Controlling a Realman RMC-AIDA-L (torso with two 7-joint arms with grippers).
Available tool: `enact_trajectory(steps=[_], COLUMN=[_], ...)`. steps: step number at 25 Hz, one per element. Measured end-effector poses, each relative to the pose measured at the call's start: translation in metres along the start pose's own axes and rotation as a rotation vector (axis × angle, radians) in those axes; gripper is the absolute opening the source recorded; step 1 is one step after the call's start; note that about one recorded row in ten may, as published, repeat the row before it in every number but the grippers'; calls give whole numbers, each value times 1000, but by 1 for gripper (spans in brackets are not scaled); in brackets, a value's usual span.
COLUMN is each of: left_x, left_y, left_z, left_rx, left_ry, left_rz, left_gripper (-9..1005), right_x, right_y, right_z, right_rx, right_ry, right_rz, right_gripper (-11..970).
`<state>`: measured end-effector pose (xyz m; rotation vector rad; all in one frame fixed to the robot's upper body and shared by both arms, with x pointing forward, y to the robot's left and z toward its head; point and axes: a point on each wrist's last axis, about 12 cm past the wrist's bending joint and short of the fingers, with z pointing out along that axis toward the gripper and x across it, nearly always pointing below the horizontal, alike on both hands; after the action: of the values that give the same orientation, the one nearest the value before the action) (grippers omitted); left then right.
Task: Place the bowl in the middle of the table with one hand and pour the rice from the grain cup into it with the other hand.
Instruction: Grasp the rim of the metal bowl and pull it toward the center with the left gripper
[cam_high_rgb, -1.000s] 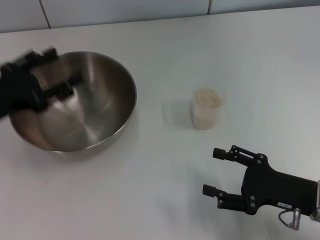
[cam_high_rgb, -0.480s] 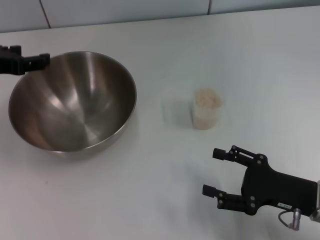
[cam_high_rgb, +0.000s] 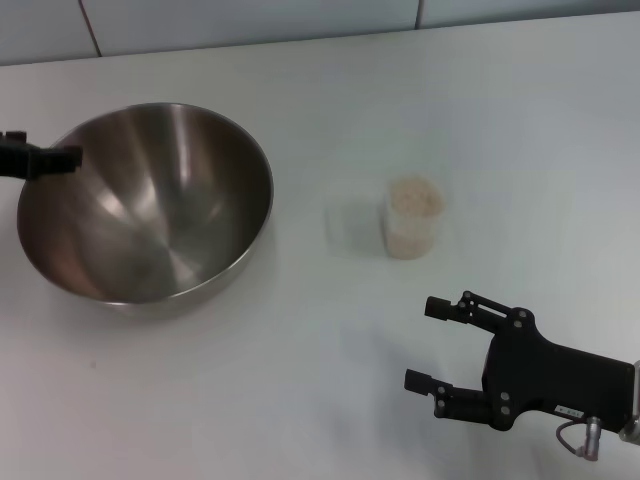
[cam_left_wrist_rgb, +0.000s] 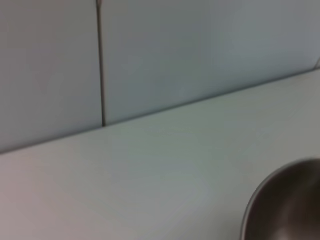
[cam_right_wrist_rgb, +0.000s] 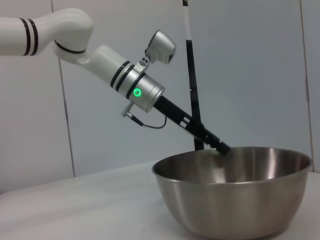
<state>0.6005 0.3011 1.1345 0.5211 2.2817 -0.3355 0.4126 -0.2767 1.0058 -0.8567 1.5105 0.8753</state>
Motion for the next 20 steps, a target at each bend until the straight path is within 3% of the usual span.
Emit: enact_trajectory(steps=[20], left_x=[13], left_y=[-5], left_z=[6], left_rx=[49], left_ry=[75], left_rz=[-13], left_gripper=[740], right_x=[-1], right_y=[-1], right_z=[2], right_rx=[-4], right_ry=[1], right_rz=[-3], right_gripper=[813])
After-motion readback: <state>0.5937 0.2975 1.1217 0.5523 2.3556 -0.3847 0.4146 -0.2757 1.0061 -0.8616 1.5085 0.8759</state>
